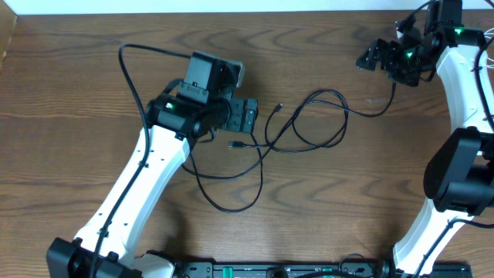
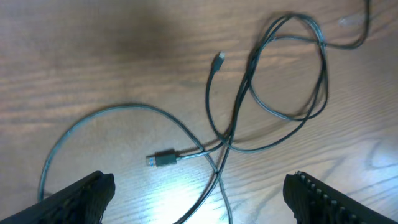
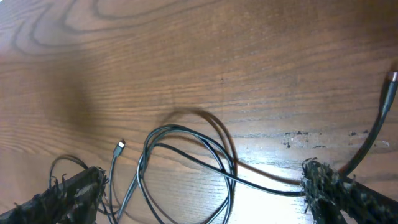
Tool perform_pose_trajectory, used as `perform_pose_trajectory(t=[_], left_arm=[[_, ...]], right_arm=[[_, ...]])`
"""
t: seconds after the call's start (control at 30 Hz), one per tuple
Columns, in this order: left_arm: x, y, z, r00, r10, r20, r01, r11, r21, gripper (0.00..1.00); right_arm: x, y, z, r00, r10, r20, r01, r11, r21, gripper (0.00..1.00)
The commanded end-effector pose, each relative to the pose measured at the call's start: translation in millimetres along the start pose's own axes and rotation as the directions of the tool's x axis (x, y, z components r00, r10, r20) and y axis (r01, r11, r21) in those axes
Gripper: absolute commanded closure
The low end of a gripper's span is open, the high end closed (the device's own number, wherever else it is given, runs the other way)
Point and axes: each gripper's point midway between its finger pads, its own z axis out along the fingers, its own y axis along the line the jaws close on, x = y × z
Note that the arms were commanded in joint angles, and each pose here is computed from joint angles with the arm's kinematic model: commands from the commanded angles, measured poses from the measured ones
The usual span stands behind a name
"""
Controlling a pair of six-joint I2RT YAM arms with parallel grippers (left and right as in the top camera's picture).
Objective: Untangle cables
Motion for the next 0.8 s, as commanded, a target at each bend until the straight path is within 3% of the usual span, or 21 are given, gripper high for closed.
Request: perform_pose_trajectory(t=[0.0, 0.3, 0.77], left_arm=[[9.6, 1.0, 12.7, 0.998, -0.054, -0.024, 0.054, 0.998, 0.015, 0.09], [24.3, -18.7, 35.3, 0.995, -0.087, -0.039, 0.090, 0.993, 0.070, 0.12], [64.8, -44.5, 95.5, 0.978, -0.010, -0.208, 0.027, 0.997, 0.076, 0.12]], right_arm=[[3.6, 2.3, 2.0, 1.000, -0.013, -0.014, 0.013, 1.000, -0.006, 0.01], [4.7, 5.1, 3.3, 1.000, -0.019, -0.018, 0.019, 1.000, -0.007, 0.01], [8.0, 2.4, 3.5, 0.999, -0.013, -0.031, 0.014, 1.000, 0.009, 0.01]])
